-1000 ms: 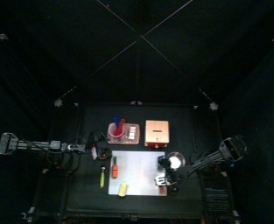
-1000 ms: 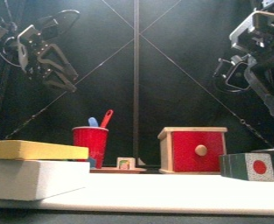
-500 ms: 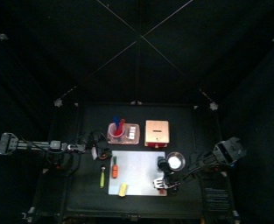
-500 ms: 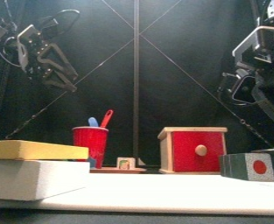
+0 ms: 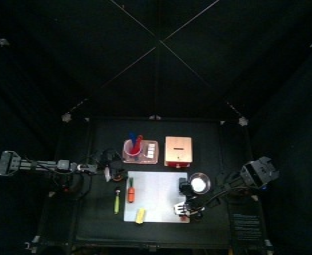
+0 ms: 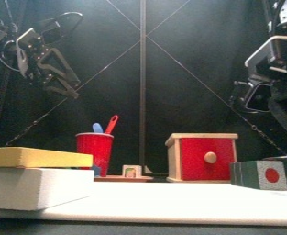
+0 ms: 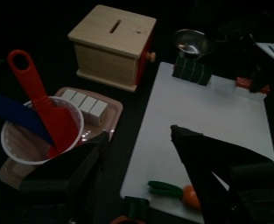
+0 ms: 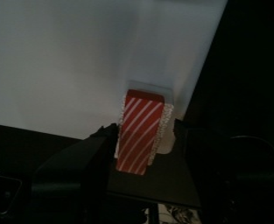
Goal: Move assembled salmon sushi to top of cutting board
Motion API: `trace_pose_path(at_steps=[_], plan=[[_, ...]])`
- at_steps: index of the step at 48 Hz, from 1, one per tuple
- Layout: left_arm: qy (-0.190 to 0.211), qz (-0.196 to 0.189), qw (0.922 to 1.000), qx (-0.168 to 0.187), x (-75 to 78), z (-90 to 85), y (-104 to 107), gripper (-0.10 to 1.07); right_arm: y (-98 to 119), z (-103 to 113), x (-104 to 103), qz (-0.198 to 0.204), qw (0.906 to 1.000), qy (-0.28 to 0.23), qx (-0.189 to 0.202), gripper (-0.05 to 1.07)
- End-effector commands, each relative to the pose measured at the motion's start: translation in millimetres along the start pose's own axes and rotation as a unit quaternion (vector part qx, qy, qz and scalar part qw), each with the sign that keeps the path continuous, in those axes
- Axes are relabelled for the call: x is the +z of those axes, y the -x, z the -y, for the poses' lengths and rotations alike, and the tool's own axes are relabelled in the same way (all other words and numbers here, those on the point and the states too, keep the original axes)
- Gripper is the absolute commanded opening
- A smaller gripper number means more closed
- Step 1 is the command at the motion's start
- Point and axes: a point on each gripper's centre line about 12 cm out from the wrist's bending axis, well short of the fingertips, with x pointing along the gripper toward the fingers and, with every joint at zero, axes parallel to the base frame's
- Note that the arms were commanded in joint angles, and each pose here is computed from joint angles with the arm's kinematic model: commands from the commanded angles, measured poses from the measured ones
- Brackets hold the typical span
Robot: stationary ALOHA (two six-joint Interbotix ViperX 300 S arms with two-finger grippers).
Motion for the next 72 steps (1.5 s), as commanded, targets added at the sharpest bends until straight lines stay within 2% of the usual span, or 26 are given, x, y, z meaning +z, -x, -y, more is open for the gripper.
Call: trace_pose_path(at_steps=[1,18,29,37,44,52,58,62,66,72], plan=[[-0.004,0.005,1.0000,-0.001,3.8,0.5,-0.3,0.93,5.6,-10.4,0.7,-0.003,0.9999,-0.003,0.016,0.88],[-0.004,0.000,1.0000,0.000,-0.4,-0.3,0.0,0.93,0.1,-18.4,-1.3,-0.006,0.9998,-0.005,0.015,0.86],[-0.005,-0.001,1.0000,0.000,-1.0,-0.4,0.0,0.93,3.6,-22.8,-1.3,-0.005,0.9997,0.000,0.023,0.72],[-0.004,0.000,1.0000,0.001,-0.3,-1.0,-0.1,0.93,11.1,-28.6,3.1,0.008,0.9984,0.040,0.038,0.70],[-0.002,0.002,1.0000,0.001,0.9,-0.8,-0.1,0.93,31.2,-37.6,15.2,0.019,0.9937,0.094,0.057,0.70],[-0.003,0.003,1.0000,0.005,1.8,-2.1,-0.2,0.93,52.4,-37.1,37.5,0.031,0.9872,0.152,0.038,0.70],[-0.001,0.003,0.9999,0.010,2.1,-4.6,-0.4,0.93,69.4,-40.0,62.0,0.040,0.9784,0.202,0.019,0.70],[0.000,0.003,0.9999,0.012,2.2,-5.7,-0.5,0.93,80.0,-43.7,80.1,0.040,0.9669,0.252,0.005,0.70],[0.002,0.003,0.9999,0.015,1.7,-7.2,-0.6,0.93,85.4,-45.0,95.2,0.034,0.9523,0.303,-0.009,0.70],[0.006,0.003,0.9998,0.021,2.0,-10.3,-0.8,0.93,87.4,-46.6,118.9,0.031,0.9227,0.384,-0.020,0.70]])
